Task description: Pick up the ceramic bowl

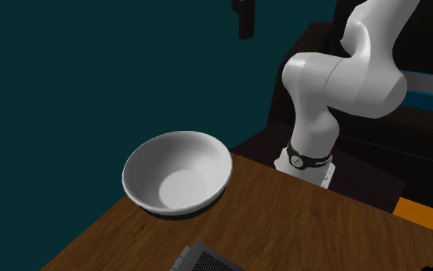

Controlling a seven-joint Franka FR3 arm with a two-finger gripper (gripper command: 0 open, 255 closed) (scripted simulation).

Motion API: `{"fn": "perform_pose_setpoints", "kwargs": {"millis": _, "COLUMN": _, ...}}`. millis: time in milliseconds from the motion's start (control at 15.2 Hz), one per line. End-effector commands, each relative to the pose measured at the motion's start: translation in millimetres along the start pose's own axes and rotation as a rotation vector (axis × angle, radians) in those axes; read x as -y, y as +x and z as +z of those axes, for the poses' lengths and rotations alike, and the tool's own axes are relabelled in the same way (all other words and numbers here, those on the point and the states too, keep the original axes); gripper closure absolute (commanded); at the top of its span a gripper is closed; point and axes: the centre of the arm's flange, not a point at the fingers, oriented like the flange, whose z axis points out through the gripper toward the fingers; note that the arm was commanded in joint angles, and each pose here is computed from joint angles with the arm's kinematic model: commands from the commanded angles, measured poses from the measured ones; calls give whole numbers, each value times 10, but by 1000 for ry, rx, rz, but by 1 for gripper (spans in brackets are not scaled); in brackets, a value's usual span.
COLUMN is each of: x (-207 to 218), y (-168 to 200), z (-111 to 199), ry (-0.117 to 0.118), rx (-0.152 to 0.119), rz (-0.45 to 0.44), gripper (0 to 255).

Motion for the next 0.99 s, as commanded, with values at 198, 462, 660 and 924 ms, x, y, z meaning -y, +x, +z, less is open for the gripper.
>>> {"fn": "perform_pose_setpoints", "kwargs": {"millis": 198, "x": 52, "y": 171, "z": 369, "ry": -65, "rx": 17, "rz": -1, "gripper": 0}}
{"fn": "perform_pose_setpoints", "kwargs": {"millis": 462, "x": 83, "y": 389, "z": 868, "ry": -153, "rx": 39, "rz": -3, "gripper": 0}}
{"fn": "perform_pose_setpoints", "kwargs": {"millis": 660, "x": 78, "y": 545, "z": 1247, "ry": -218, "rx": 55, "rz": -4, "gripper": 0}}
{"fn": "perform_pose_setpoints", "kwargs": {"millis": 924, "x": 33, "y": 743, "z": 1753, "ry": -305, "rx": 78, "rz": -5, "gripper": 0}}
